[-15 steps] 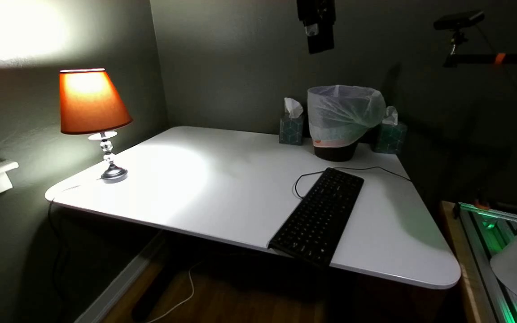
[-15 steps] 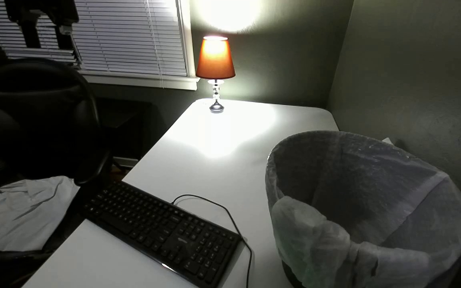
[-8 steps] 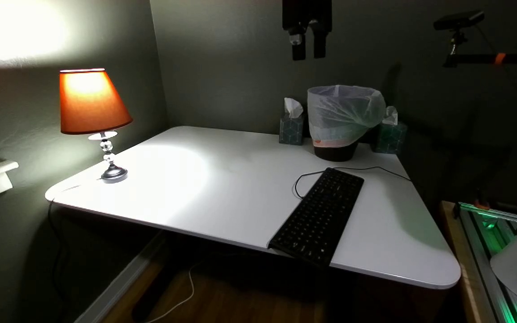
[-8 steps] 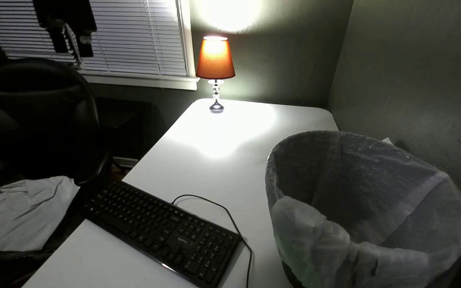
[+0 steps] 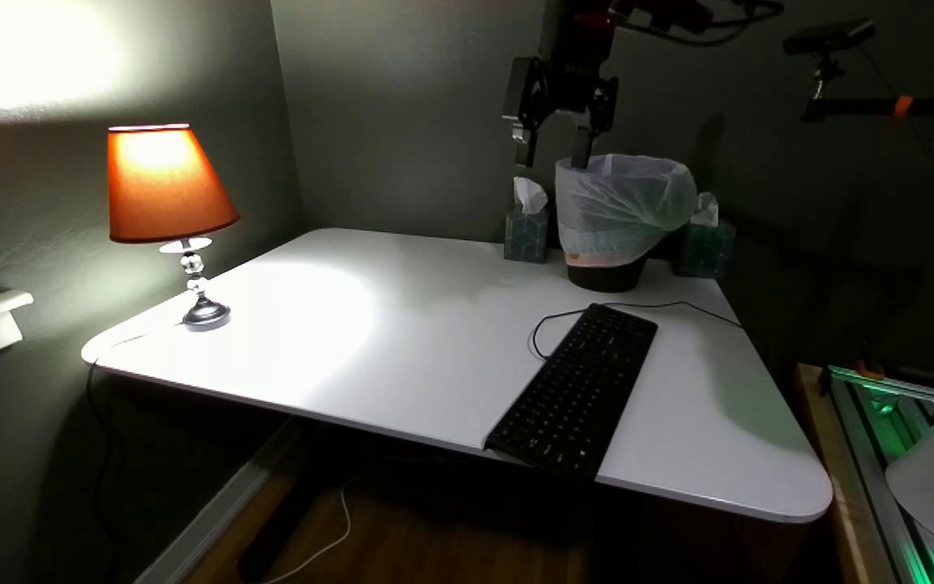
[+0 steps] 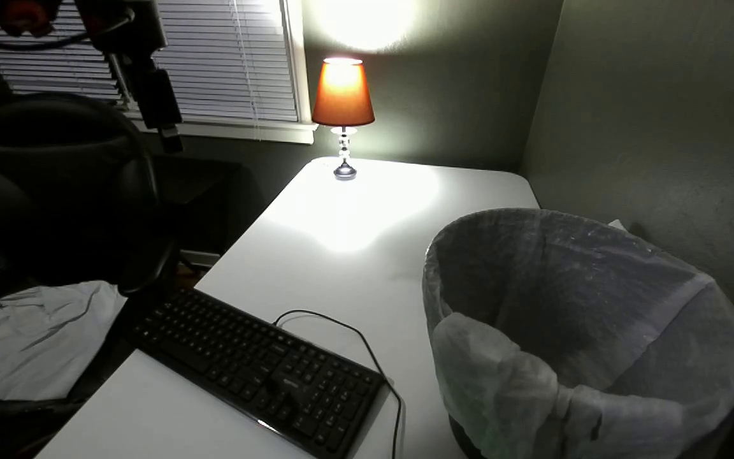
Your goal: Press a button on the keyboard
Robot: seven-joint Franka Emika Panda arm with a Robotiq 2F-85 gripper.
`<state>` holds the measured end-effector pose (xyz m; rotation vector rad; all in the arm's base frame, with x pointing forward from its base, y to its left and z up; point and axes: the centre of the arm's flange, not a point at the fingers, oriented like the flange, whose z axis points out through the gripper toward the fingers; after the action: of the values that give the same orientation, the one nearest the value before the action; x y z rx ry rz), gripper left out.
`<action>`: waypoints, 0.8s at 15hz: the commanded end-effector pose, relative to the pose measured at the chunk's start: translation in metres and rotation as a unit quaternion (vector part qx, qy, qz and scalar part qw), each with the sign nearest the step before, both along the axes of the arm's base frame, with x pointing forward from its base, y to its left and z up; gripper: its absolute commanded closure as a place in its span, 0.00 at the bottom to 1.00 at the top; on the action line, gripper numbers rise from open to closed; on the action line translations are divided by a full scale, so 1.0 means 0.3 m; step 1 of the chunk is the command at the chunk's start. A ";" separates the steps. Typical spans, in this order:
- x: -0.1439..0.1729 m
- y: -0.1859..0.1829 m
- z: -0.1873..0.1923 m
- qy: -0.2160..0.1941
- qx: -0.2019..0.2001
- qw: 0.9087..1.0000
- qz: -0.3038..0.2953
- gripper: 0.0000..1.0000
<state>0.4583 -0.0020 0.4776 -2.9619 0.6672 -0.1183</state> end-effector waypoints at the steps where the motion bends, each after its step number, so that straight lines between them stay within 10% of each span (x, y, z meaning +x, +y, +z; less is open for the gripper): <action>1: -0.085 -0.122 -0.095 -0.029 0.018 0.995 -0.092 0.00; 6: -0.144 -0.321 -0.223 0.011 0.036 0.975 -0.218 0.00; 12: -0.272 -0.494 -0.393 0.068 0.064 0.930 -0.355 0.00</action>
<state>0.3965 -0.1345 0.3854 -2.5972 1.4887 0.0123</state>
